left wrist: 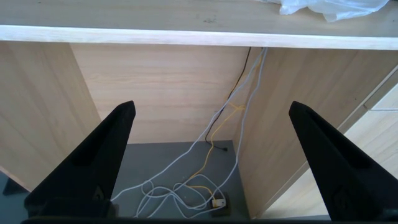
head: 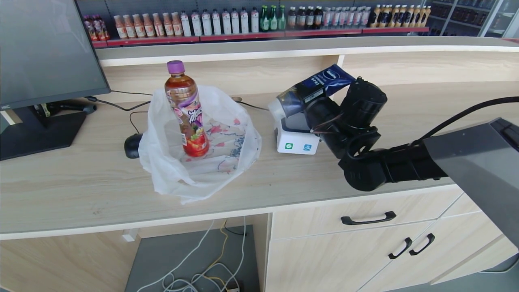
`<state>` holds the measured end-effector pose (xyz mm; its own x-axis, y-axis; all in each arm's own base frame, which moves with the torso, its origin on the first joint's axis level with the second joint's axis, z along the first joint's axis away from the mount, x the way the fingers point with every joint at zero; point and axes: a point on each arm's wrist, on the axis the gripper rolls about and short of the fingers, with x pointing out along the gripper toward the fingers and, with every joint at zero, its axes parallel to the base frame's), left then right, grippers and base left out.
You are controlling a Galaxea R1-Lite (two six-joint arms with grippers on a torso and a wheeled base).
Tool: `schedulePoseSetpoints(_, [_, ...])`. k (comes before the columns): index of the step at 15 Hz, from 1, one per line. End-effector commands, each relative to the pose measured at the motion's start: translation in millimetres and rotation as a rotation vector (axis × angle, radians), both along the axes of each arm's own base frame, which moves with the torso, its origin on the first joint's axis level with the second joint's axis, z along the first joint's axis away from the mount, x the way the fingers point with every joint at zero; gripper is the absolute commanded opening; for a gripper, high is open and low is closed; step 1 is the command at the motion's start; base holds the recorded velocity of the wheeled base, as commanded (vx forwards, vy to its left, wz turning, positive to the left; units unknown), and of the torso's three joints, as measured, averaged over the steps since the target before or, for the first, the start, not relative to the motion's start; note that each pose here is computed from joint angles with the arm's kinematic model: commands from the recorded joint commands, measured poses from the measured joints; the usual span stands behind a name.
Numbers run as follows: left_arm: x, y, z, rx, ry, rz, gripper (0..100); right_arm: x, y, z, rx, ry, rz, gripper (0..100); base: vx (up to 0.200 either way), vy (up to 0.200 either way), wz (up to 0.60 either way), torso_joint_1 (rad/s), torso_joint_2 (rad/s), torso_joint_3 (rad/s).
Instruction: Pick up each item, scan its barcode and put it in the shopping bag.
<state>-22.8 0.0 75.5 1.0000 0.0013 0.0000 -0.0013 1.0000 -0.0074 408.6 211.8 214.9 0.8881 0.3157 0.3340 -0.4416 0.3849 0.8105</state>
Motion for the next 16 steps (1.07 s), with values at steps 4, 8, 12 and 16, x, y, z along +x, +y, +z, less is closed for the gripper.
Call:
schedulePoseSetpoints(4, [0, 0.0, 0.0, 0.000, 0.000, 0.002, 100, 4, -6, 9, -0.003, -0.030, -0.020, 0, 0.000, 0.000, 0.00, 0.000, 0.00, 0.000])
schedulePoseSetpoints(8, [0, 0.0, 0.0, 0.000, 0.000, 0.000, 100, 7, -7, 21, -0.005, -0.037, -0.026, 0, 0.000, 0.000, 0.00, 0.000, 0.00, 0.000])
schedulePoseSetpoints(12, [0, 0.0, 0.0, 0.000, 0.000, 0.000, 100, 8, -6, 18, -0.011, -0.026, -0.025, 0, 0.000, 0.000, 0.00, 0.000, 0.00, 0.000])
schedulePoseSetpoints(16, [0, 0.0, 0.0, 0.000, 0.000, 0.000, 100, 8, -6, 16, -0.011, -0.021, -0.026, 0, 0.000, 0.000, 0.00, 0.000, 0.00, 0.000])
